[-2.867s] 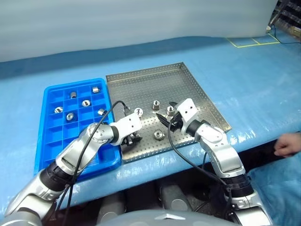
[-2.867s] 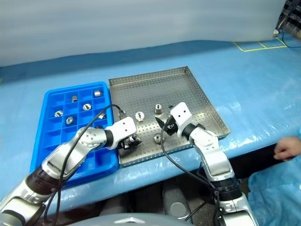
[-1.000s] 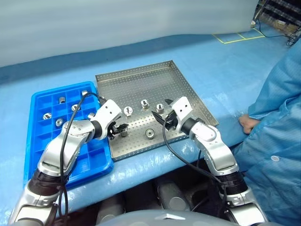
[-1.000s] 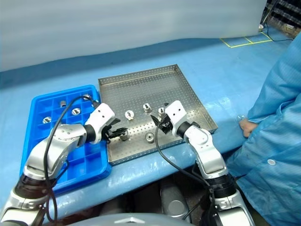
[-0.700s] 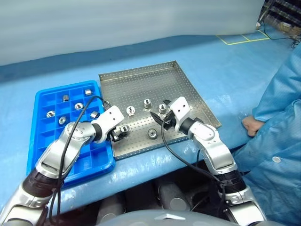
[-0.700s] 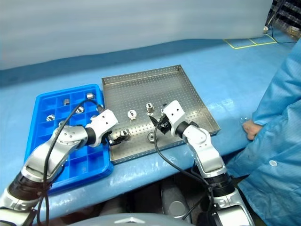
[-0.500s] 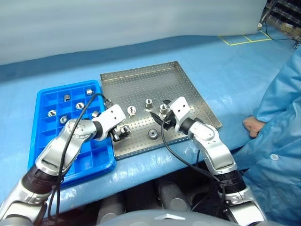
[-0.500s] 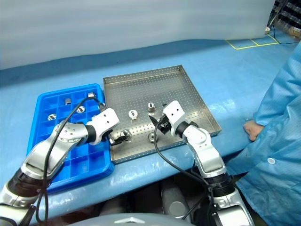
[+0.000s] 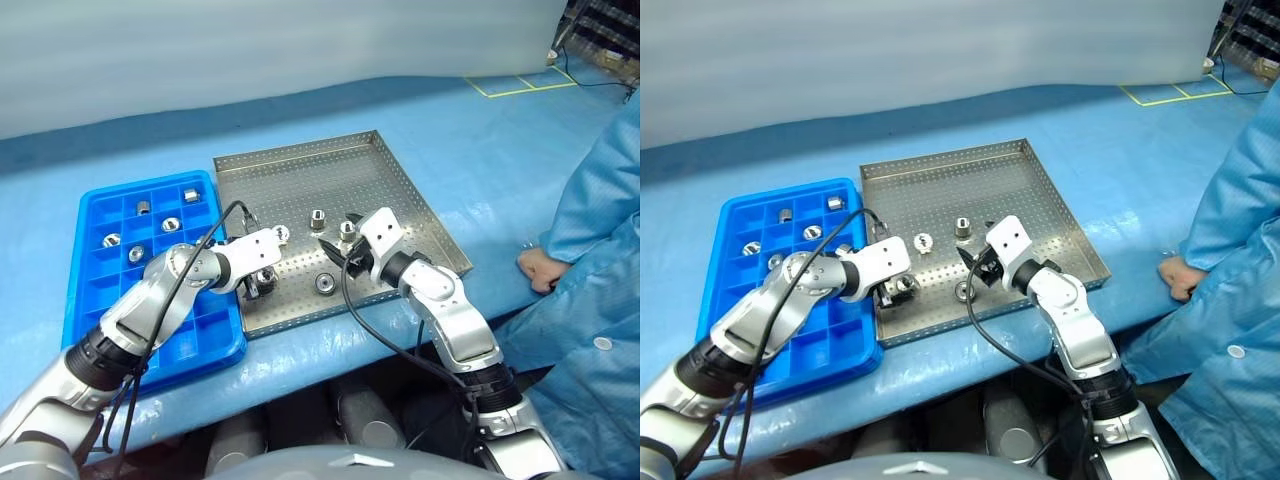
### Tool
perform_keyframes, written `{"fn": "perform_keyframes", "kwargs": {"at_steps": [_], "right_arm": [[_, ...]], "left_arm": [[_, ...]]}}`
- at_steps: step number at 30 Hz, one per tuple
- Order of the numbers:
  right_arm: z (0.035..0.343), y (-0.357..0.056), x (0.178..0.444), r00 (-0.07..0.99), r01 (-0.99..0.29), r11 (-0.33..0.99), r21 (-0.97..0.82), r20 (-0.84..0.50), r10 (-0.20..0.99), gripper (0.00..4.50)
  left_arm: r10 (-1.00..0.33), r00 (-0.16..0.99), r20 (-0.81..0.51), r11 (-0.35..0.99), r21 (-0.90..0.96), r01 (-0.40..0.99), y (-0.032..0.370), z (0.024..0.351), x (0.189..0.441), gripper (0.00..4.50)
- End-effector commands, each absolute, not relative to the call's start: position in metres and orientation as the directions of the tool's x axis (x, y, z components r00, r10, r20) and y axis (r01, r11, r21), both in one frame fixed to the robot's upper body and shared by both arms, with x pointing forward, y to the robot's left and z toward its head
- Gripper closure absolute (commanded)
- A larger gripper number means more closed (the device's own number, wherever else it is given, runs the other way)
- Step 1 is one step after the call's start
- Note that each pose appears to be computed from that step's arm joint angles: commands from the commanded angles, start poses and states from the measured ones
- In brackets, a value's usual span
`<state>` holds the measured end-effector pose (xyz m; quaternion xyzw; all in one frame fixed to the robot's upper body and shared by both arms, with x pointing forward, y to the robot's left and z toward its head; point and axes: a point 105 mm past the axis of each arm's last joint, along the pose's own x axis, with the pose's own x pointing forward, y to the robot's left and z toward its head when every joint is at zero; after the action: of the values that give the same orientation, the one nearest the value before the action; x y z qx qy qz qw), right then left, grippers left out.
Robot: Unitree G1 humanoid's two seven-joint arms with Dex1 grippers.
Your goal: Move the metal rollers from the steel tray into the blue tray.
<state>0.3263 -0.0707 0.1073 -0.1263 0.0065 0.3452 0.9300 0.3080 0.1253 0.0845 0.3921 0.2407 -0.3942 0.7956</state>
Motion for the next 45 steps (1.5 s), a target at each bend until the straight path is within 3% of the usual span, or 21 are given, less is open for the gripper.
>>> {"fn": "perform_keyframes", "kwargs": {"at_steps": [1, 15, 20, 29, 32, 35, 45], "right_arm": [[0.122, -0.068, 0.327, 0.764, -0.631, 0.733, -0.255, -0.039, 0.644, 0.67], [0.124, -0.070, 0.328, 0.773, -0.619, 0.744, -0.254, -0.026, 0.634, 0.67], [0.125, -0.070, 0.329, 0.775, -0.616, 0.745, -0.256, -0.025, 0.632, 0.67], [0.125, -0.069, 0.330, 0.773, -0.617, 0.743, -0.258, -0.025, 0.634, 0.67], [0.125, -0.068, 0.330, 0.770, -0.621, 0.740, -0.259, -0.025, 0.637, 0.67], [0.125, -0.067, 0.330, 0.769, -0.622, 0.739, -0.259, -0.025, 0.639, 0.67], [0.124, -0.064, 0.330, 0.761, -0.632, 0.731, -0.257, -0.026, 0.649, 0.67]], "left_arm": [[-0.391, 0.553, -0.736, 0.364, 0.428, 0.827, 0.135, 0.073, 0.308, 0.06], [-0.355, 0.498, -0.791, 0.355, 0.379, 0.855, 0.141, 0.051, 0.302, 0.06], [-0.353, 0.486, -0.800, 0.354, 0.366, 0.861, 0.142, 0.047, 0.299, 1.60], [-0.383, 0.519, -0.765, 0.398, 0.370, 0.839, 0.140, 0.054, 0.304, 1.60], [-0.383, 0.529, -0.757, 0.415, 0.370, 0.831, 0.141, 0.056, 0.305, 2.20], [-0.382, 0.529, -0.758, 0.413, 0.372, 0.831, 0.142, 0.056, 0.304, 3.16], [-0.398, 0.538, -0.743, 0.446, 0.356, 0.821, 0.142, 0.059, 0.303, 3.16]]}}
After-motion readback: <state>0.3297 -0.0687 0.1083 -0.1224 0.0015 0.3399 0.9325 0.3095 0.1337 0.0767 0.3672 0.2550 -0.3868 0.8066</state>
